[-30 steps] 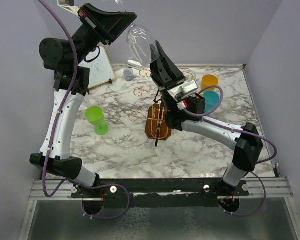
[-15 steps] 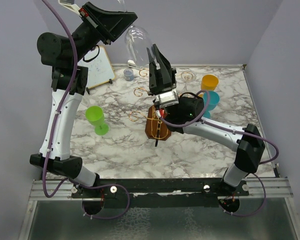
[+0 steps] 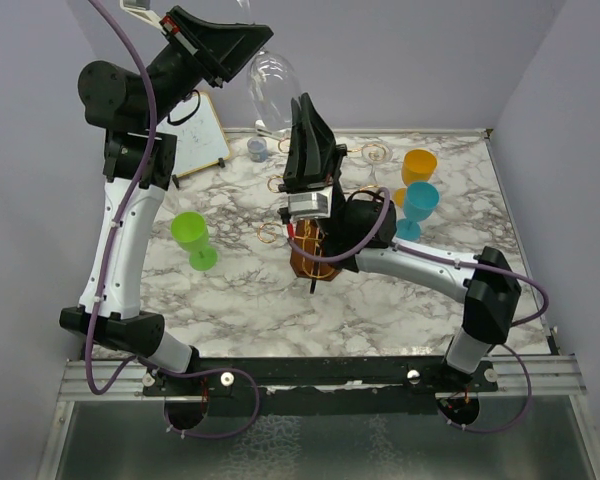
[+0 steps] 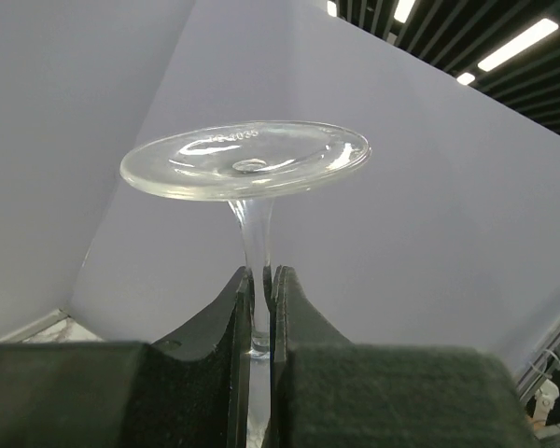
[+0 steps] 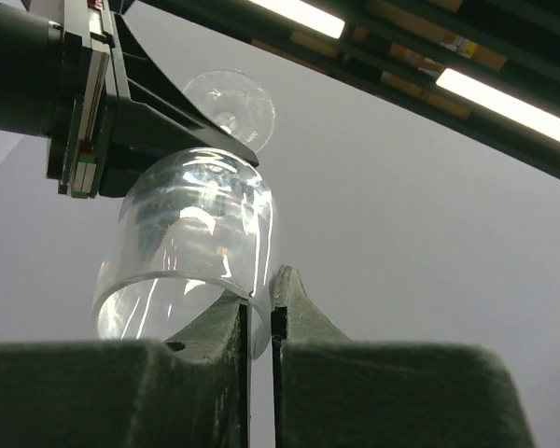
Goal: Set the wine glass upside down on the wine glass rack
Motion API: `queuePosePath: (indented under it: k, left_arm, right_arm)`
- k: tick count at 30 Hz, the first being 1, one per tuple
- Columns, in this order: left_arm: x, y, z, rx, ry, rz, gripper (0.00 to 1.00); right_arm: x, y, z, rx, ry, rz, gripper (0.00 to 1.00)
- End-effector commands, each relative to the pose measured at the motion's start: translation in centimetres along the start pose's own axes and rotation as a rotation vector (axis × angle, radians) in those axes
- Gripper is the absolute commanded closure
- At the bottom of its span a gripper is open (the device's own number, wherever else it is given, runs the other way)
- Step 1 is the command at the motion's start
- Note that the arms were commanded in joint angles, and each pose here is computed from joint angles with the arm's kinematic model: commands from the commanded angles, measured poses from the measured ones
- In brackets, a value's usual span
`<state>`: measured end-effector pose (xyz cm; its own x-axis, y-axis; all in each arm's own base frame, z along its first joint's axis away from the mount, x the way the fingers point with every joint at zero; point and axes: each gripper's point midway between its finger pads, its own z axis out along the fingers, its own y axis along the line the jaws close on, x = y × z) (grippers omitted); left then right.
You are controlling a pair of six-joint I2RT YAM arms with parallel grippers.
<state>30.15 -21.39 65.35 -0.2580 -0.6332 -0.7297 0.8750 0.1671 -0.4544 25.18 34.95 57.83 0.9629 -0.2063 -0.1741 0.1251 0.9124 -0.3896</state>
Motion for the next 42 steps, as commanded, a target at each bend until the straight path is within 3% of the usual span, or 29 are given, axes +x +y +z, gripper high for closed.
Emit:
queuePosePath:
  k: [1,6,9,19,24,32,42]
  left_arm:
    - [0.9,1.3,0.2,-0.025,0.013,0.026,0.97]
    - [0.7,1.5,0.0,-0.062,0.011,0.041,0.64]
    - [0.4,1.6,0.0,-0.076,0.001,0.049,0.54]
    - [-0.2,1.4,-0.1,-0.090,-0.012,0.063,0.52]
    - [-0.6,1.3,-0.3,-0.100,-0.020,0.073,0.47]
    - [-1.5,1.2,-0.8,-0.111,-0.041,0.068,0.46]
    - [-0.9,1.7,-1.1,-0.087,-0.029,-0.002,0.73]
  right_arm:
    - [-1.5,3.3,0.1,-0.017,-0.009,-0.001,0.99]
    - [-0.3,0.8,0.1,0.134,0.070,-0.036,0.99]
    - [0.0,0.0,-0.1,0.179,0.091,-0.064,0.99]
    - [0.4,-2.6,-0.8,0.283,0.125,-0.158,0.99]
    - [1.0,-4.4,-1.0,0.331,0.138,-0.155,0.99]
    - [0.9,-4.9,-1.0,0.333,0.137,-0.157,0.99]
    - [1.1,-5.1,-1.1,0.341,0.148,-0.148,0.99]
